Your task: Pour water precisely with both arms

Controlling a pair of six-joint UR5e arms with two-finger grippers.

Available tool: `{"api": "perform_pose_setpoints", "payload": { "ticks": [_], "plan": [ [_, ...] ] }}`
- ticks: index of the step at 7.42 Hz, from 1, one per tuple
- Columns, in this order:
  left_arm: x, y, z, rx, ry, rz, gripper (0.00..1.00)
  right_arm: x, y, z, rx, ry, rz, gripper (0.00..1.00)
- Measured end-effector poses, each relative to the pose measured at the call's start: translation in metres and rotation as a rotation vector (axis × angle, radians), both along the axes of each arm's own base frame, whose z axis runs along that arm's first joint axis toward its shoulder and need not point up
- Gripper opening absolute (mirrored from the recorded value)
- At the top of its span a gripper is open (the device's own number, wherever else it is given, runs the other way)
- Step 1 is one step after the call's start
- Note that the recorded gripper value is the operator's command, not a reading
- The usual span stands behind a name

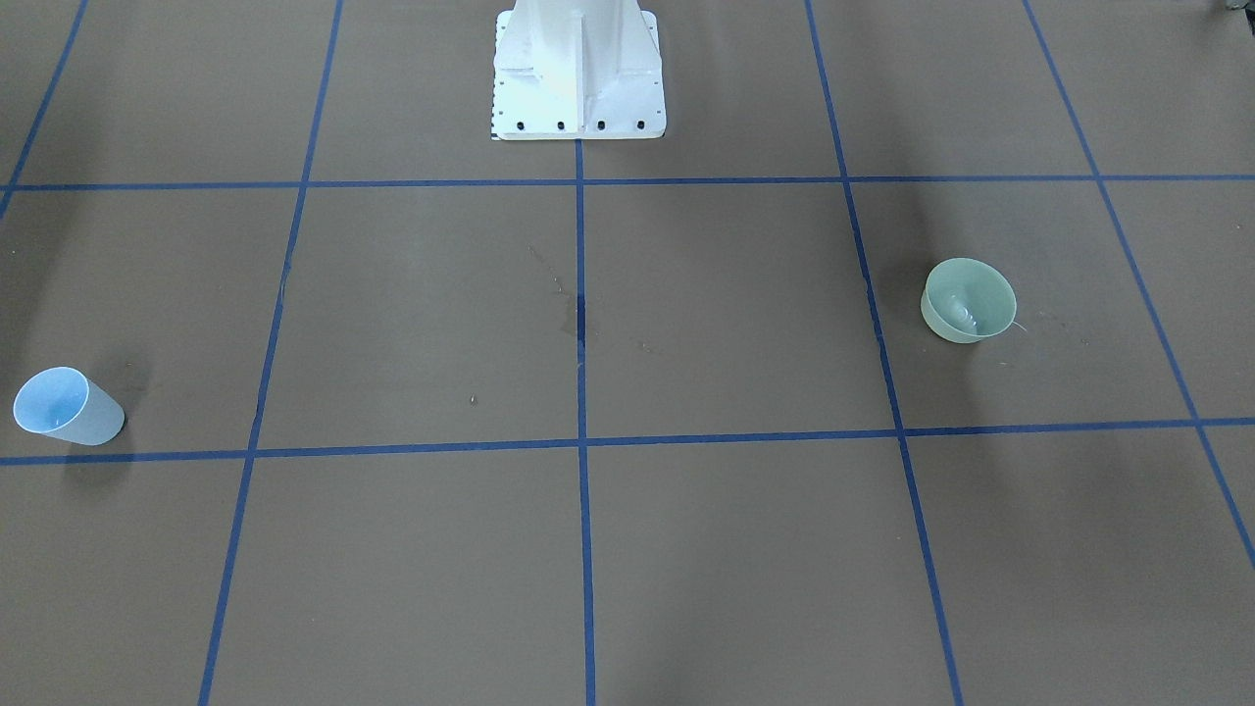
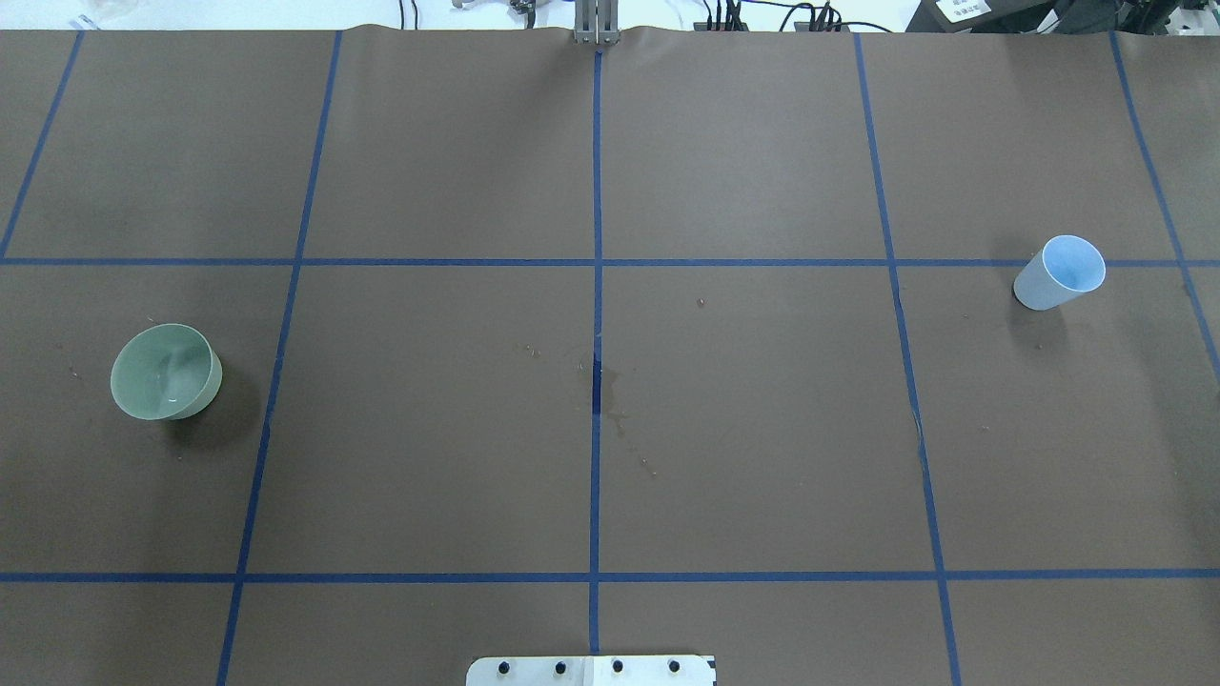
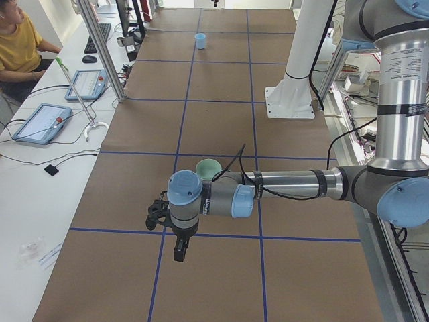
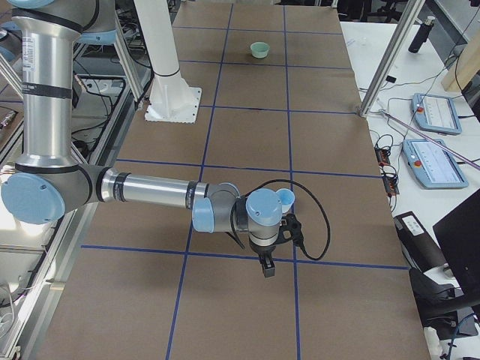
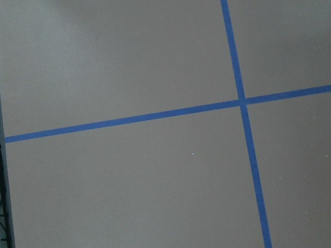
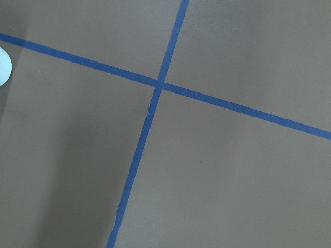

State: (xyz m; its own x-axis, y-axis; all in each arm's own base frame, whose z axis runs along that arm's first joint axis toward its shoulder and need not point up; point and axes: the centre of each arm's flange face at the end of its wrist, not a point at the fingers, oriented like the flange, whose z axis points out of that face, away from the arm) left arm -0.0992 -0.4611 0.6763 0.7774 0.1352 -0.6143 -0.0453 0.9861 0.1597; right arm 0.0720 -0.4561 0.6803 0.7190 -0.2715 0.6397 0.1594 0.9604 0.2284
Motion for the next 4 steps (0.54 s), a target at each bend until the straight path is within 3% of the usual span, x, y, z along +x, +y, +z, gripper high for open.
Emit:
{"api": "perform_pose_setpoints", "payload": {
  "ticks": [4],
  "plan": [
    [0.002,0.023,0.017,-0.031,-0.005,0.007,1.00,0.000,0.000,0.000,-0.003,-0.001,0.005,1.00]
  ]
}}
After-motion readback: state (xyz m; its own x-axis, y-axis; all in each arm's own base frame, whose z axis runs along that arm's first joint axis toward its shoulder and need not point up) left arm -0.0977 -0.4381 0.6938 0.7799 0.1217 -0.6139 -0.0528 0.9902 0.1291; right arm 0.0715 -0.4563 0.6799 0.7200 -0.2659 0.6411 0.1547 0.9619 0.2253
